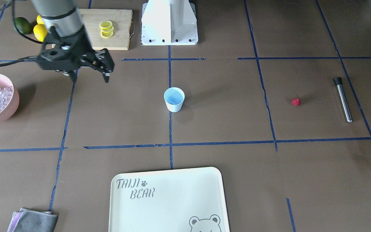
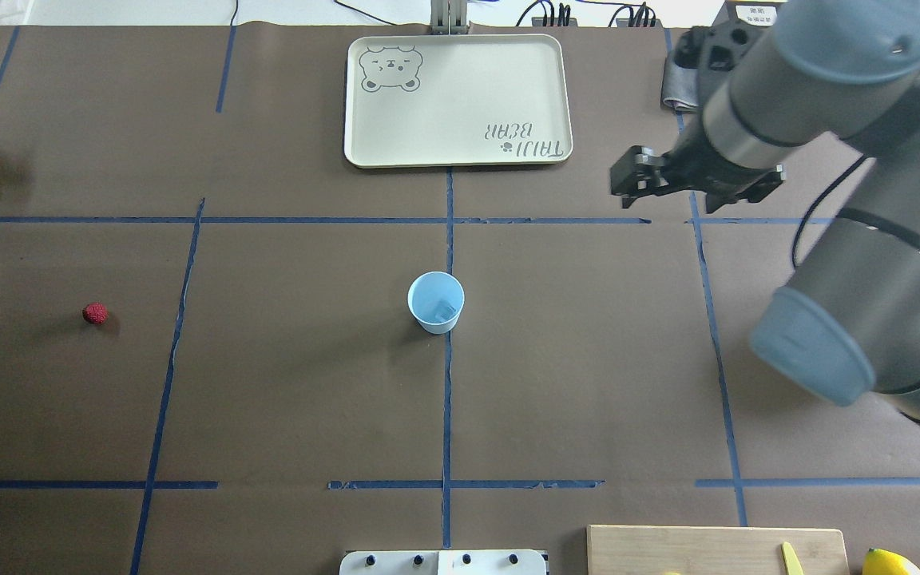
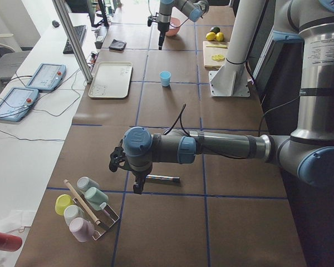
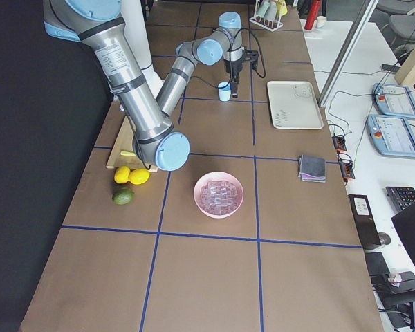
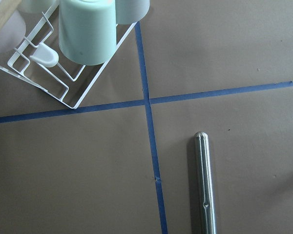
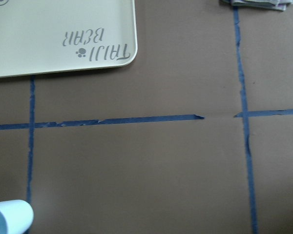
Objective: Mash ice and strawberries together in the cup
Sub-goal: 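Move the empty right gripper back to the pink bowl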
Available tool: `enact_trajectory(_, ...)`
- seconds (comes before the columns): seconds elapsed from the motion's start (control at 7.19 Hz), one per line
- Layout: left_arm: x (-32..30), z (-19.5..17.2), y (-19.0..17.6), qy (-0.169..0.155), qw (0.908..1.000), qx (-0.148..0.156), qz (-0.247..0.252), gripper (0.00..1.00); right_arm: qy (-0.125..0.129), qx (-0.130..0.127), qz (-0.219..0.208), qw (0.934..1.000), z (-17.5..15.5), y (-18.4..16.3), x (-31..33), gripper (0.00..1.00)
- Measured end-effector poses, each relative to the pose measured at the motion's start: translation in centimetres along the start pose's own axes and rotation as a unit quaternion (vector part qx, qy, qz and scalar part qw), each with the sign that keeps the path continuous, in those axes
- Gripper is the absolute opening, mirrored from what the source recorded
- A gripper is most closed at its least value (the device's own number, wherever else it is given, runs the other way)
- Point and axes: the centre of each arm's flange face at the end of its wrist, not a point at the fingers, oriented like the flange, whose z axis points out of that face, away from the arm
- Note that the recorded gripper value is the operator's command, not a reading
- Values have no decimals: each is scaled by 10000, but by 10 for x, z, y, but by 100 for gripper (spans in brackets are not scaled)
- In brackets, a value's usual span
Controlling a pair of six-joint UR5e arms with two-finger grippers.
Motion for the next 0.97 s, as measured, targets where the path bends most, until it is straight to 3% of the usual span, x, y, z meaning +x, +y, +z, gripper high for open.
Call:
enact_trajectory(0.56,7,-6,0,-7,10000,60,-20,100,246,-432,-525,9974,-9,3,222,100)
enact_trajectory(0.97,7,-6,2,-6,10000,54,-29,100,323,-551,-223,9977,20,26,282,99)
